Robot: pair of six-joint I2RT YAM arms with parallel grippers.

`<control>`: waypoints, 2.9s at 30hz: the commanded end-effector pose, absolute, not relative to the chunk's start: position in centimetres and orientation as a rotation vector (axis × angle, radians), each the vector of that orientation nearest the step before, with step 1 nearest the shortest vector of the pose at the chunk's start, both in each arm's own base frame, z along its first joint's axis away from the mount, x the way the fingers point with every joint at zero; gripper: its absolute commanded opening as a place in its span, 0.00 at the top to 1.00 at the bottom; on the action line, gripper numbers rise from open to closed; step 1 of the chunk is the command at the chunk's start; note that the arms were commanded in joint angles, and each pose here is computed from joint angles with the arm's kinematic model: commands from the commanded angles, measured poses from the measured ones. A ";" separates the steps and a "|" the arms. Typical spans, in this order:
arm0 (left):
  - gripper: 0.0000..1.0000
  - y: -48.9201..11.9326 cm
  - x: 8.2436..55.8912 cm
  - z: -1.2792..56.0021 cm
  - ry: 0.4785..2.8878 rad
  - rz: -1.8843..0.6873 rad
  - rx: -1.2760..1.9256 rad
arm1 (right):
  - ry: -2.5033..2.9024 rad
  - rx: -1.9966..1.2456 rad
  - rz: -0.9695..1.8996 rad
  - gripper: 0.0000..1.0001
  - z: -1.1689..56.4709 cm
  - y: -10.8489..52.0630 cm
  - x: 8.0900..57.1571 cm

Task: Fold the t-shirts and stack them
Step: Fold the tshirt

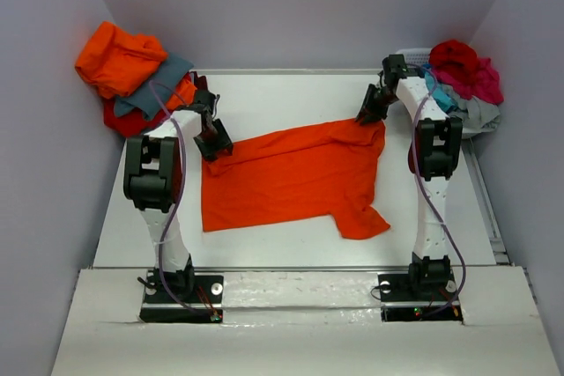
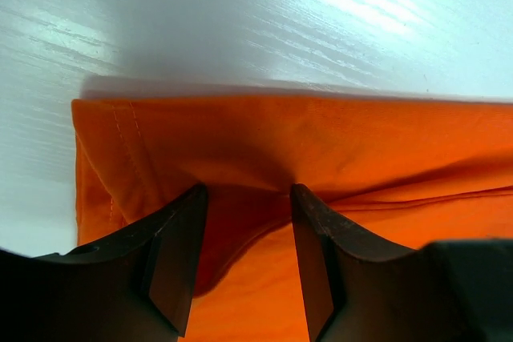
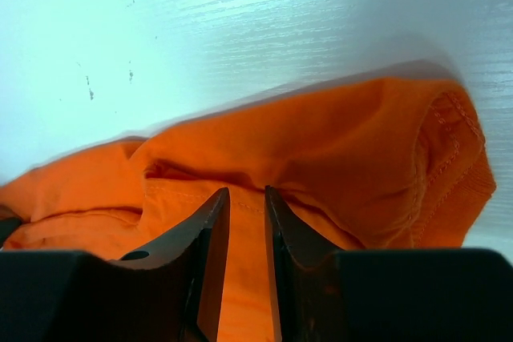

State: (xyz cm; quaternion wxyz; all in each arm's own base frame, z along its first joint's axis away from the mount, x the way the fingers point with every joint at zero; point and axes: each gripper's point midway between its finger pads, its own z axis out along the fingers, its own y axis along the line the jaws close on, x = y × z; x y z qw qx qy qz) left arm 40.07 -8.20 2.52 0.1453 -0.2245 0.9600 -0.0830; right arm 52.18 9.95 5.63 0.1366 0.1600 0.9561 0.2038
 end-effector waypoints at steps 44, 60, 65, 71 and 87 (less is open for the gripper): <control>0.41 -5.7 48.9 13.5 2.518 0.172 -0.373 | 2.805 0.631 0.129 0.88 4.9 3.9 49.6; 0.40 -7.2 42.0 7.8 2.715 0.043 -0.408 | 2.777 0.670 0.107 0.88 6.0 2.2 48.8; 0.40 -7.2 40.9 6.3 2.743 0.041 -0.411 | 2.791 0.673 0.123 0.89 5.4 2.5 48.4; 0.41 -7.5 41.3 5.0 2.761 0.032 -0.403 | 2.792 0.664 0.125 0.88 5.5 2.5 48.2; 0.40 -6.7 46.5 1.3 2.793 0.199 -0.428 | 2.807 0.672 0.137 0.89 5.2 2.3 47.5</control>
